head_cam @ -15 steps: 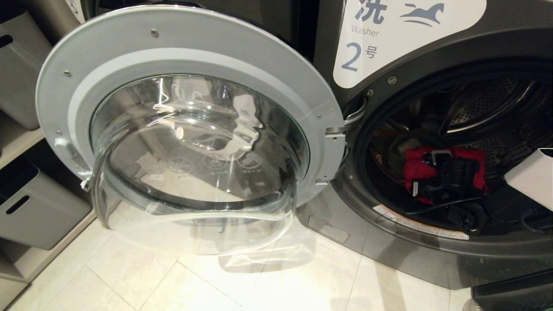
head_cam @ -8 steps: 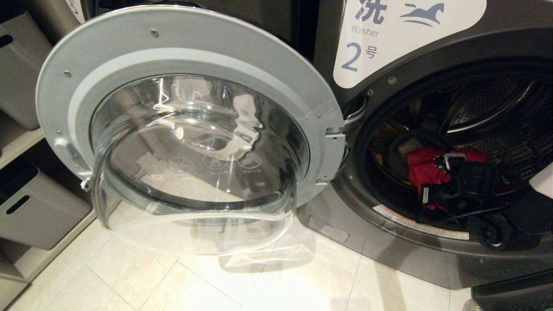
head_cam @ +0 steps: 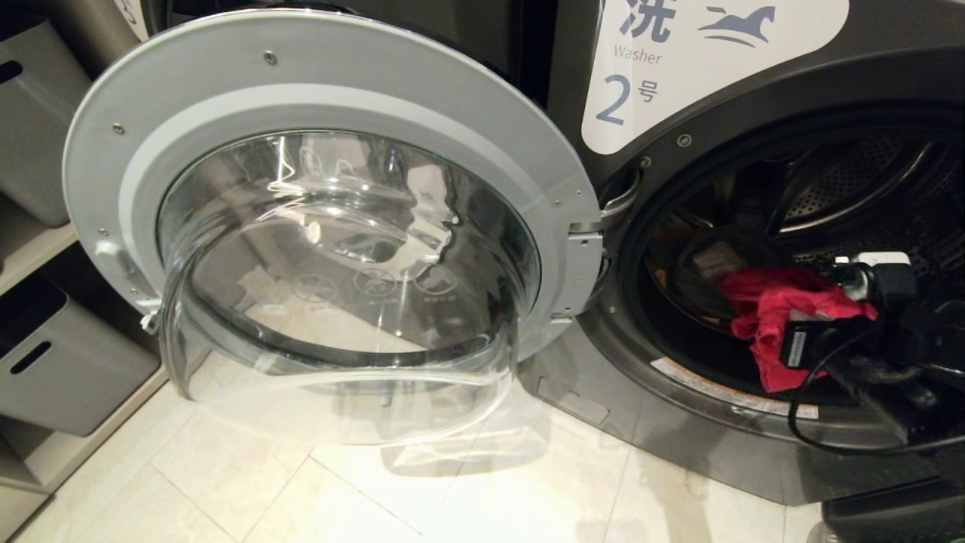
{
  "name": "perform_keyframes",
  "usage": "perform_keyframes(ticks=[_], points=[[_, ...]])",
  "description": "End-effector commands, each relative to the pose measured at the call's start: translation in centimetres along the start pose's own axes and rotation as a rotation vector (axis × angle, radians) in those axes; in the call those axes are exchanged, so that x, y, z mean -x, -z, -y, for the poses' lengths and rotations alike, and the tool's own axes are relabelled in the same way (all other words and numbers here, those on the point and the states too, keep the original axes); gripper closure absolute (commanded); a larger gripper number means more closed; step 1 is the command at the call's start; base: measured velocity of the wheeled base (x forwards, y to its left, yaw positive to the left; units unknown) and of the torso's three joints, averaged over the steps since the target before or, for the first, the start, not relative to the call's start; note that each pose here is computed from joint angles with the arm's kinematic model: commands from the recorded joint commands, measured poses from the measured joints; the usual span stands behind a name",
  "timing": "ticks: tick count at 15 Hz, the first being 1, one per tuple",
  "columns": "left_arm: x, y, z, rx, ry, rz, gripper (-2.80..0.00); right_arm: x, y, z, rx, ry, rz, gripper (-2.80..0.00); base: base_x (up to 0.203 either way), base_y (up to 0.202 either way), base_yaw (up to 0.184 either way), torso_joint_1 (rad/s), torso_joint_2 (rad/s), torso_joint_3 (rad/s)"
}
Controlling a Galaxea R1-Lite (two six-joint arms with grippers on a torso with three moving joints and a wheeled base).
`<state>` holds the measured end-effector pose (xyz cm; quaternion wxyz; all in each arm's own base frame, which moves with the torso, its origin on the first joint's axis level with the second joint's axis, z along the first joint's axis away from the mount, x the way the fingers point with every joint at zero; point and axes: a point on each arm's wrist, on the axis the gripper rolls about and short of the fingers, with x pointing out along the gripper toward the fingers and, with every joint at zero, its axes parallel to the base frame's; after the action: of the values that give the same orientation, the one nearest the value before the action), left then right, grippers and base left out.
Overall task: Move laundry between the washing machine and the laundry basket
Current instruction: Pick a cloth and place it into the basket
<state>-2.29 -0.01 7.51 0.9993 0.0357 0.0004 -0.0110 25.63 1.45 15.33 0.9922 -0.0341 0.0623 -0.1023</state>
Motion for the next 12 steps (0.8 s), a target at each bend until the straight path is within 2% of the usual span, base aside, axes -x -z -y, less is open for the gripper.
perform_keyframes(ticks=[1, 7, 12], points=[[0.0, 0.0, 0.0, -0.001, 0.0, 0.0, 0.0, 4.4, -1.8, 0.8, -0.024, -0.02, 0.093, 0.0, 0.0, 0.0, 0.0, 0.0, 0.0, 0.0], [0.0, 0.0, 0.0, 0.001, -0.002, 0.0, 0.0, 14.1, -2.3, 3.7, 0.021, -0.046, 0.127, 0.0, 0.0, 0.0, 0.0, 0.0, 0.0, 0.0], [0.0, 0.0, 0.0, 0.002, -0.001, 0.003, 0.0, 22.4, 0.4, 6.5, 0.089, -0.08, -0.024, 0.0, 0.0, 0.0, 0.0, 0.0, 0.0, 0.0]])
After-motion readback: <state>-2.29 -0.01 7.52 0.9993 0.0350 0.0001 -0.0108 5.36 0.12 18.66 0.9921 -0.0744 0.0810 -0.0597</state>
